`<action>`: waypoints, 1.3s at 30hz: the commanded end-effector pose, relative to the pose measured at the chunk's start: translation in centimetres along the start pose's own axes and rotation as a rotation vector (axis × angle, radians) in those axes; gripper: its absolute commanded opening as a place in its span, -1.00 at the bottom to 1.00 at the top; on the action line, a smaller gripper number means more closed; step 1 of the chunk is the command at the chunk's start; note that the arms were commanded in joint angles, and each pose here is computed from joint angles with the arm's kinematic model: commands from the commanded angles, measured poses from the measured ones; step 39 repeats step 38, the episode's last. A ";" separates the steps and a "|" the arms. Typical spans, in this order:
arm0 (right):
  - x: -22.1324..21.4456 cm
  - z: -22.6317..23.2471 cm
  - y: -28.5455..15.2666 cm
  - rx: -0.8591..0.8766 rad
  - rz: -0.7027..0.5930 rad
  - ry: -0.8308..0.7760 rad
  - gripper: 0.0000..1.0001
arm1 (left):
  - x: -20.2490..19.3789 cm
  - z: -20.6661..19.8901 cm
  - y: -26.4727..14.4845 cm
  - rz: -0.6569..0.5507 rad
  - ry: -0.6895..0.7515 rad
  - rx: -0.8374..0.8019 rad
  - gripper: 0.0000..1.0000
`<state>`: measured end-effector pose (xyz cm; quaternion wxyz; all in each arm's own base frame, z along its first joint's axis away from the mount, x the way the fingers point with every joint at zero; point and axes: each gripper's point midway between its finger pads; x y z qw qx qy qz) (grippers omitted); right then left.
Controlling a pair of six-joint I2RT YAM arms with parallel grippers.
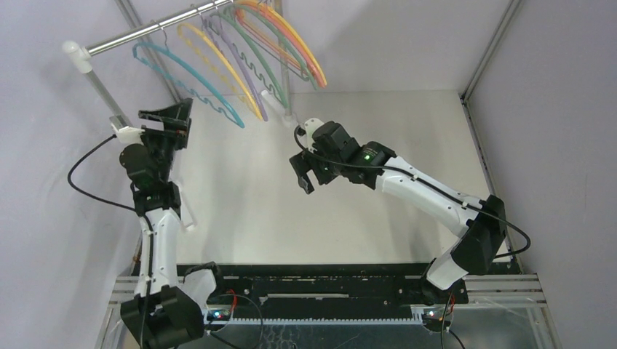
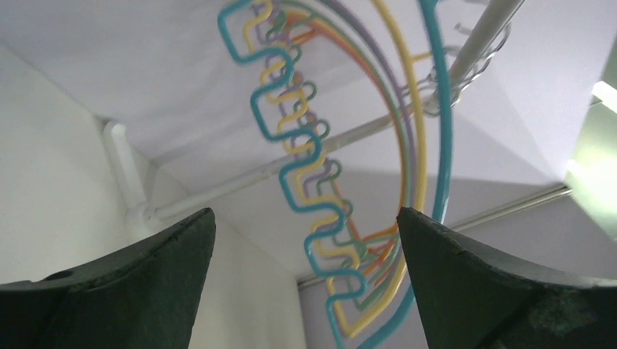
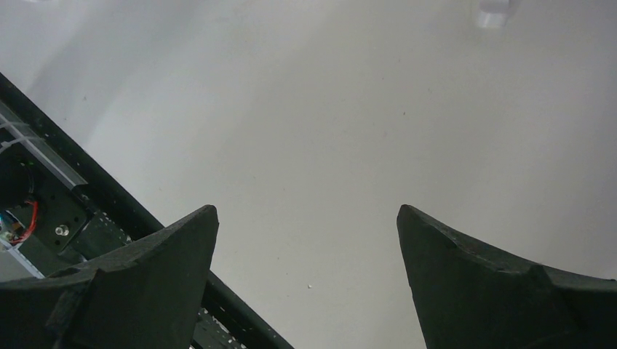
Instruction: Organize the hangers
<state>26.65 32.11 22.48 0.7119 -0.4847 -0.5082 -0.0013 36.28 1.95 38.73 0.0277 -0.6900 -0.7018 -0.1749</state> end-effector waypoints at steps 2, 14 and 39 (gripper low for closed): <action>0.7 -1.5 -1.2 -0.023 -0.069 0.066 1.00 | -3.3 4.3 -3.9 0.188 0.227 0.191 0.99; -3.0 -8.5 -1.0 -0.199 -0.027 0.232 1.00 | -3.9 12.7 -9.5 0.297 0.564 0.530 0.99; -7.2 -25.2 -1.5 -0.432 -0.115 0.489 1.00 | -7.1 16.0 -9.2 0.385 0.695 0.556 0.99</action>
Point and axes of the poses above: each gripper's point midway between its finger pads, its own y axis out along the fingers, its own z axis along the line the jaws close on, x = y × z, and after that the axes turned 6 degrees about -y, right-handed
